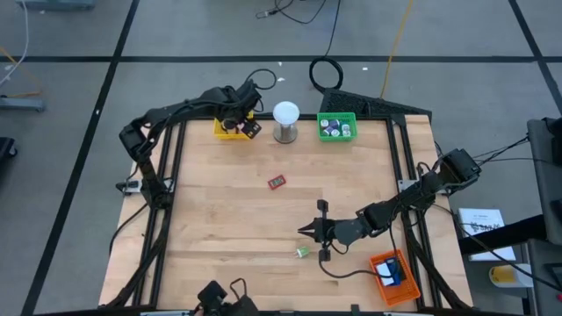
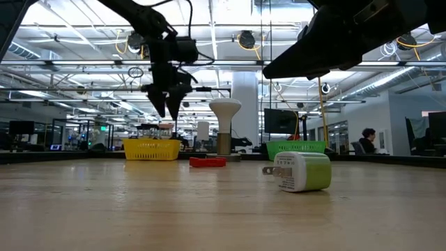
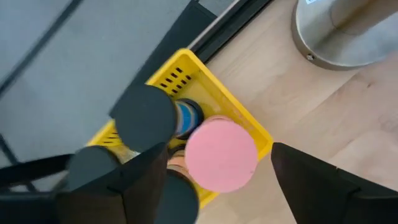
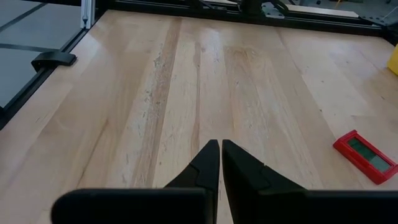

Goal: Pick & Place Office items
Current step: Put the red digital timer into the orange bin

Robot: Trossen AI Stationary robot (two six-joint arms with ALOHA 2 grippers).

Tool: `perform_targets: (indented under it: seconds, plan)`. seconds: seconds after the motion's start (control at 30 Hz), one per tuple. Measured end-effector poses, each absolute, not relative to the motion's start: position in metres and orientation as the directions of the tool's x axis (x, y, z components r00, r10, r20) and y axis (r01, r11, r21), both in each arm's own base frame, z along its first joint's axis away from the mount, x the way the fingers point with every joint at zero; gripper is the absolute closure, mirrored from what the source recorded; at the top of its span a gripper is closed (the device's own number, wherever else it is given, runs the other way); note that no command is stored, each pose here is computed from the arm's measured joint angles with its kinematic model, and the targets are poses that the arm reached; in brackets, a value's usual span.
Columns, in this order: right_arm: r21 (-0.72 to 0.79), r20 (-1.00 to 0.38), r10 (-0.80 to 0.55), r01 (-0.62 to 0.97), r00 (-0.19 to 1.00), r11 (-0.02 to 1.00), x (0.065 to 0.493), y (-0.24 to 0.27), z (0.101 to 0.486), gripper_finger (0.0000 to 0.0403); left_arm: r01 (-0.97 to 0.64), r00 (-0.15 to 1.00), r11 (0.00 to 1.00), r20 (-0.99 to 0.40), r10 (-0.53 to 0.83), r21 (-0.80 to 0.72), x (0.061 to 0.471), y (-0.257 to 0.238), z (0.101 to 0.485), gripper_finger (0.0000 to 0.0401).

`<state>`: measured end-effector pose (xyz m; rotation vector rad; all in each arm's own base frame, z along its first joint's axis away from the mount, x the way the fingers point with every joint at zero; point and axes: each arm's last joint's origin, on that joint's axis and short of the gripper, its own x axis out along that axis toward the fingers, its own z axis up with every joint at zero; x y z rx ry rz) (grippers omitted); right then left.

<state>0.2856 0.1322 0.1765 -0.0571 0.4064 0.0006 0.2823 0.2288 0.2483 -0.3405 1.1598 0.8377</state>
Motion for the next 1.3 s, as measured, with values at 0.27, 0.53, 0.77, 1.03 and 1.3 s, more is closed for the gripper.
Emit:
perform_targets:
  seconds: [0.27, 0.53, 0.77, 1.03, 1.3]
  plan:
    - [-0.059, -0.401, -0.013, -0.012, 0.916, 0.998, 0.285, 0.132, 0.176, 0.039, -0.631, 0.275, 0.751, -0.85, 0.45, 0.193, 0.275, 0.192, 0.294, 0.0175]
    - [-0.059, -0.401, -0.013, -0.012, 0.916, 0.998, 0.285, 0.132, 0.176, 0.039, -0.439, 0.667, 0.894, -0.633, 0.392, 0.091, 0.25, 0.12, 0.276, 0.0313]
    - [-0.032, -0.384, -0.01, -0.003, 0.923, 0.999, 0.286, 0.132, 0.178, 0.039, -0.248, 0.88, 0.967, -0.402, 0.253, 0.065, 0.226, 0.055, 0.219, 0.0394]
    - [-0.013, -0.369, -0.01, 0.006, 0.929, 1.0, 0.288, 0.131, 0.179, 0.039, -0.154, 0.903, 0.974, -0.425, 0.069, -0.168, 0.212, 0.011, 0.165, 0.0363]
    - [0.014, -0.358, -0.009, 0.015, 0.934, 1.0, 0.288, 0.131, 0.18, 0.039, -0.193, 0.91, 0.975, -0.393, 0.136, -0.11, 0.228, -0.011, 0.15, 0.0344]
